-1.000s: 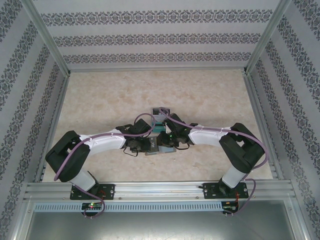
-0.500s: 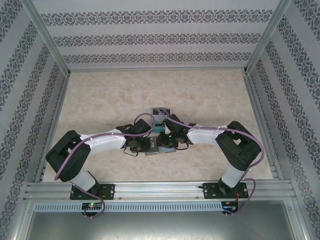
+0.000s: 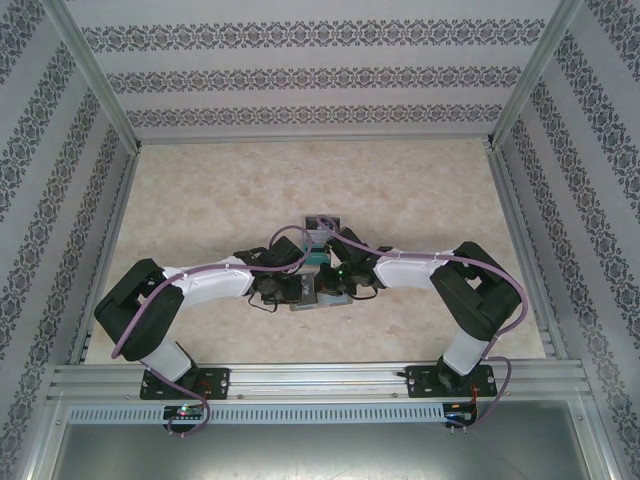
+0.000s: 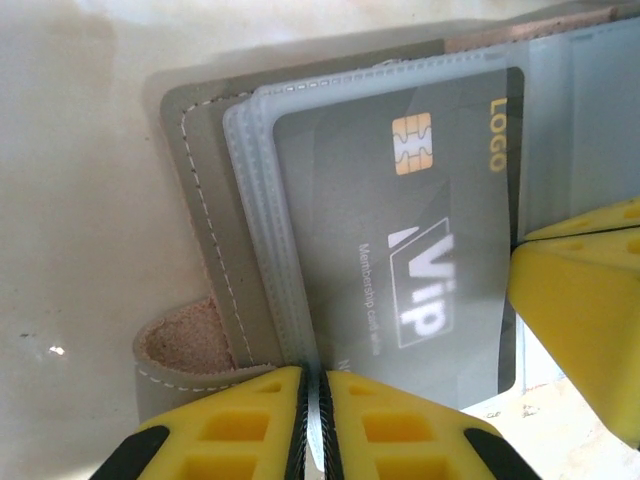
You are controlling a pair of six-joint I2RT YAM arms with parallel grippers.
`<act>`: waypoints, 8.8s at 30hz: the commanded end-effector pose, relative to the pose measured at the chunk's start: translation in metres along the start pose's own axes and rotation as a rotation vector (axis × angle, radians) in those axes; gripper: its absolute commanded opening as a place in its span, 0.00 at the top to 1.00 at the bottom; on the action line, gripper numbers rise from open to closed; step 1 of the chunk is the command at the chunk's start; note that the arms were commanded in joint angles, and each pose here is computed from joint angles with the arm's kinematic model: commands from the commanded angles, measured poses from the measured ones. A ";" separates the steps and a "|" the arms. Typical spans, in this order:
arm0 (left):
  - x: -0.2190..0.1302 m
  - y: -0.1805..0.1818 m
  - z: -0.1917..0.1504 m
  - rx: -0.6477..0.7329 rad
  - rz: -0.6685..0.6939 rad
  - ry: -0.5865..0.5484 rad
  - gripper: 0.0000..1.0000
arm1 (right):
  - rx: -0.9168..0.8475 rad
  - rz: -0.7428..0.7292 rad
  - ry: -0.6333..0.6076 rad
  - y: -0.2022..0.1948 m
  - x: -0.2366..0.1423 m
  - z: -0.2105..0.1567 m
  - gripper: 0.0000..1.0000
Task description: Take the credit cards out of the card holder
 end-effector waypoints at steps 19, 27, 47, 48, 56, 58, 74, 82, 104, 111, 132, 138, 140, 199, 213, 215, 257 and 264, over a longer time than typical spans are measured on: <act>0.009 0.005 -0.001 -0.012 0.037 0.026 0.94 | -0.001 0.049 -0.013 -0.007 -0.021 0.005 1.00; -0.004 0.000 0.006 -0.008 0.021 -0.009 0.92 | -0.010 0.058 -0.011 -0.001 -0.017 0.005 0.90; -0.012 0.001 0.019 -0.012 0.026 -0.043 0.93 | -0.012 0.055 -0.004 0.003 -0.013 0.005 0.86; -0.010 0.001 0.018 -0.015 0.023 -0.038 0.93 | -0.014 0.055 -0.002 0.003 -0.013 0.004 0.86; -0.001 0.009 0.008 -0.033 0.053 -0.003 0.96 | -0.016 0.056 0.003 0.005 -0.011 0.005 0.84; 0.001 0.011 0.006 -0.038 0.053 0.004 0.97 | -0.017 0.056 0.005 0.005 -0.010 0.005 0.84; 0.007 0.010 0.005 -0.042 0.033 0.018 1.00 | -0.013 0.062 0.026 0.005 -0.003 0.005 0.83; 0.008 0.008 0.006 -0.040 0.021 0.020 1.00 | -0.014 0.072 0.038 0.008 0.000 0.005 0.84; 0.008 0.008 0.007 -0.035 0.034 0.025 1.00 | 0.012 0.062 0.011 -0.015 -0.020 0.008 0.91; 0.008 0.009 0.006 -0.035 0.037 0.027 1.00 | -0.001 0.053 0.019 -0.010 -0.010 0.009 0.79; 0.010 0.008 0.006 -0.038 0.027 0.030 1.00 | -0.012 0.059 0.041 -0.005 0.000 0.009 0.84; 0.009 0.008 0.007 -0.031 0.032 0.031 1.00 | 0.003 0.044 0.012 -0.011 -0.006 0.008 1.00; 0.009 0.008 0.007 -0.029 0.034 0.032 1.00 | 0.008 0.040 -0.001 -0.014 -0.011 0.008 1.00; -0.137 0.045 0.003 -0.097 0.224 -0.455 0.00 | -1.365 -0.509 -0.140 0.110 -0.114 0.109 1.00; -0.143 0.054 -0.005 -0.128 0.239 -0.466 0.00 | -1.331 -0.535 -0.052 0.090 -0.071 0.123 1.00; -0.143 0.056 -0.005 -0.134 0.241 -0.465 0.00 | -1.326 -0.529 -0.041 0.087 -0.068 0.122 1.00; -0.124 0.043 0.005 -0.113 0.076 -0.445 0.00 | -0.150 -0.085 -0.479 0.043 -0.179 0.134 0.86; -0.108 0.031 0.010 -0.120 -0.053 -0.406 0.00 | -0.010 0.068 -0.395 0.015 -0.173 0.117 1.00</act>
Point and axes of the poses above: each hand's point on the last joint's axis, 136 mm out from that joint toward the fingers, its own x axis out along the fingers, its own y axis along the line the jaws close on, z = x × y, the point moved 8 cm from there along -x, back along the fingers, and after that the axes turned 11 degrees about x, right-handed, at the moved point
